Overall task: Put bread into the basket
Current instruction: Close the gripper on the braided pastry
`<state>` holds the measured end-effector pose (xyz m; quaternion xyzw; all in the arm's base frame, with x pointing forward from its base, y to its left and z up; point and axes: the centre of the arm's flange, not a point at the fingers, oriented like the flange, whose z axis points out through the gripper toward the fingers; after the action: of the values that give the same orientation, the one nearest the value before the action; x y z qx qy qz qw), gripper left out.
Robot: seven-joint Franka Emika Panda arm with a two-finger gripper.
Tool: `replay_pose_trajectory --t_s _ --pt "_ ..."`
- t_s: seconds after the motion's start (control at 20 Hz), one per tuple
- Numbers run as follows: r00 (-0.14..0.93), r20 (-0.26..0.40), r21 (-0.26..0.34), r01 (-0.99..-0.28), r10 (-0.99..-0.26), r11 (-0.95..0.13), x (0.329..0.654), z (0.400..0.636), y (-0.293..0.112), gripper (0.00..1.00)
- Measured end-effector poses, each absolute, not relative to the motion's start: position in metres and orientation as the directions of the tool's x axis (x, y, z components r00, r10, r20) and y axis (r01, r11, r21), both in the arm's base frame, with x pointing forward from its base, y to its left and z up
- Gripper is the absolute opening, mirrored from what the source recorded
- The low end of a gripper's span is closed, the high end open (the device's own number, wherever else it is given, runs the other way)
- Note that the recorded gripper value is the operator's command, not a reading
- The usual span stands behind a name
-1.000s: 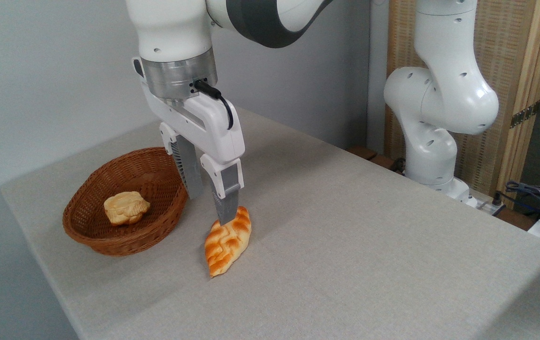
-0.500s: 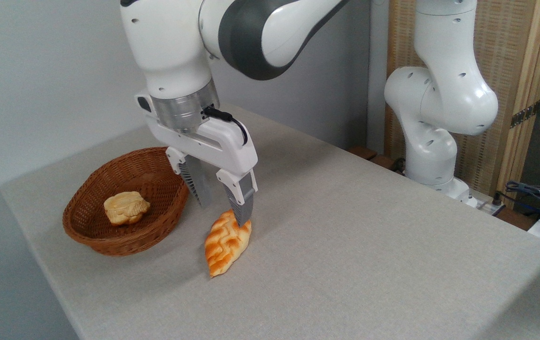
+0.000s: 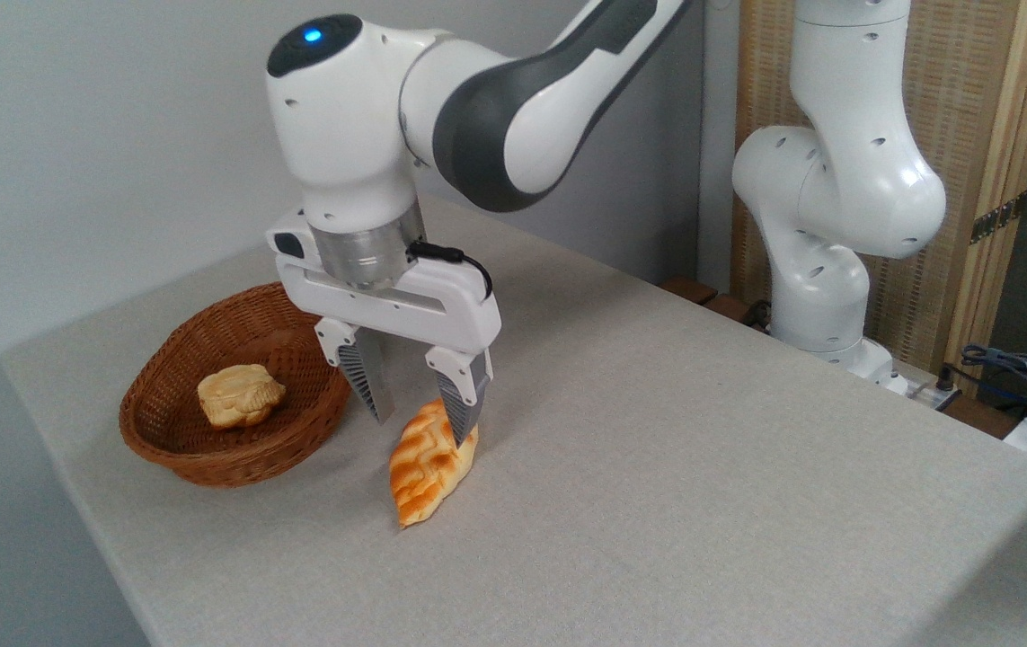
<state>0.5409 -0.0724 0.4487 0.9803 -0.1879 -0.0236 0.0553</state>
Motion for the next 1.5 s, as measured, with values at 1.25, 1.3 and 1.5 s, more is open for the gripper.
replay_pose_trajectory --t_s 1.25,1.3,1.5 --pt "0.922 -0.04 0.124 -0.378 -0.386 -0.917 0.536 0.413 -0.085 0.51" --pt "0.921 -0.04 0.124 -0.379 -0.386 -0.917 0.536 0.413 -0.086 0.51" --pt "0.92 -0.04 0.124 -0.383 -0.39 -0.915 0.536 0.413 -0.087 0.51"
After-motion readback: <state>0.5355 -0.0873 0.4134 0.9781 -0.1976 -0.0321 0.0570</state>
